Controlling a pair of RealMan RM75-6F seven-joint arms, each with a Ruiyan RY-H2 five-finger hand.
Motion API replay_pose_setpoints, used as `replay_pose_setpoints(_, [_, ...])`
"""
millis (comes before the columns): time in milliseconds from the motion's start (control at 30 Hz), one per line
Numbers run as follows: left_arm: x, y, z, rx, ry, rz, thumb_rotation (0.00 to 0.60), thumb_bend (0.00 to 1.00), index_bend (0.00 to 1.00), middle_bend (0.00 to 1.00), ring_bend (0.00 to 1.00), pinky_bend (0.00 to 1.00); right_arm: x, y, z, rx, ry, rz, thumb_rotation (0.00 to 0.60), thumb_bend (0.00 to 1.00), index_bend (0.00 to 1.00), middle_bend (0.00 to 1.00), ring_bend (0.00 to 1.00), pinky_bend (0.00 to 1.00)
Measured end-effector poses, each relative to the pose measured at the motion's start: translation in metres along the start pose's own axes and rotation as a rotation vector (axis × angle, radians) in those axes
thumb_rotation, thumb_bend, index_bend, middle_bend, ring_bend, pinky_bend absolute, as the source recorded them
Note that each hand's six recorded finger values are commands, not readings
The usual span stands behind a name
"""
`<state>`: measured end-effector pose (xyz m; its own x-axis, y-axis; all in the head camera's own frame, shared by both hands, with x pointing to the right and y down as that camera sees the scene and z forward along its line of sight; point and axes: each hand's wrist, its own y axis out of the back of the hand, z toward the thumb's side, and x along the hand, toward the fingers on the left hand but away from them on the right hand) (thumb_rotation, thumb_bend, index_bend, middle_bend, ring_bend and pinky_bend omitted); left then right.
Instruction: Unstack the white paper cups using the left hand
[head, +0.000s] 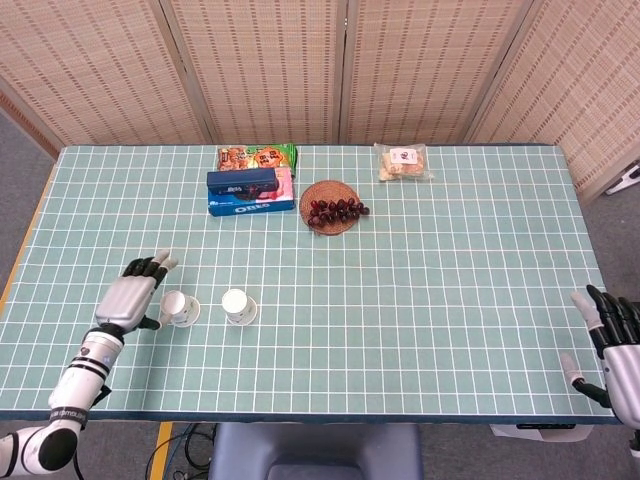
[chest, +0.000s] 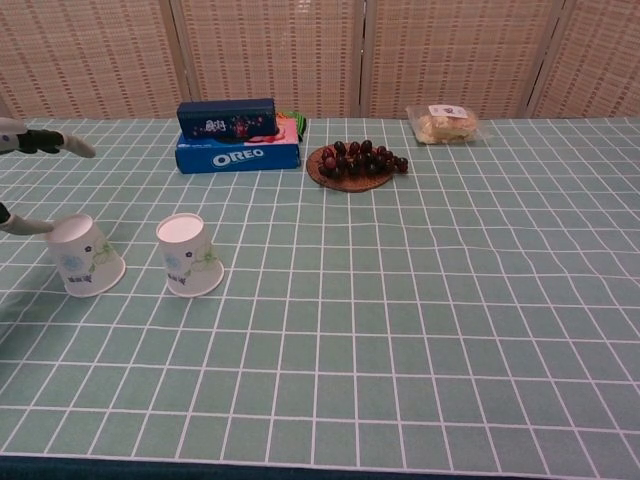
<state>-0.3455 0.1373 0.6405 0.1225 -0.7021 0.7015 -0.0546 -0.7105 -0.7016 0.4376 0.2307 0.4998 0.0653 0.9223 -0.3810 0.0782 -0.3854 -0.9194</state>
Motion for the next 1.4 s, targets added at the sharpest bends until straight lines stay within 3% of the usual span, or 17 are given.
replay_pose_setpoints(200, [-0.04,0.025,0.017,0.035,0.002,0.085,0.6,0.3,0.0,0.0,0.0,0.0,0.006,0.002,0.006,-0.003,0.028,-0.006,0.6,0.34,0.03,0.0,0.0,0.0])
replay_pose_setpoints(367, [-0.089,0.039,0.011,0.057,0.04,0.186,0.6,0.3,0.0,0.0,0.0,0.0,0.012,0.003,0.01,-0.007,0.046,-0.011,0.6,0.34,0.03,0.0,0.0,0.0])
replay_pose_setpoints(600, [-0.162,0.031,-0.011,0.069,0.1,0.289,0.6,0.3,0.0,0.0,0.0,0.0,0.015,0.0,0.012,-0.008,0.043,-0.006,0.6,0.34,0.03,0.0,0.0,0.0])
replay_pose_setpoints(800, [-0.213,0.011,-0.046,0.108,0.216,0.373,0.6,0.29,0.01,0.0,0.0,0.0,0.016,-0.01,0.014,0.004,0.028,0.022,0.6,0.34,0.03,0.0,0.0,0.0])
replay_pose_setpoints(1133, [-0.229,-0.012,-0.08,0.081,0.191,0.438,0.6,0.3,0.01,0.0,0.0,0.0,0.014,-0.026,0.025,0.062,0.026,0.04,0.6,0.34,0.04,0.0,0.0,0.0])
replay_pose_setpoints(1400, [-0.22,-0.02,-0.102,0.053,0.201,0.412,0.6,0.29,0.03,0.0,0.0,0.0,0.013,-0.029,0.026,0.08,0.008,0.026,0.6,0.34,0.03,0.0,0.0,0.0])
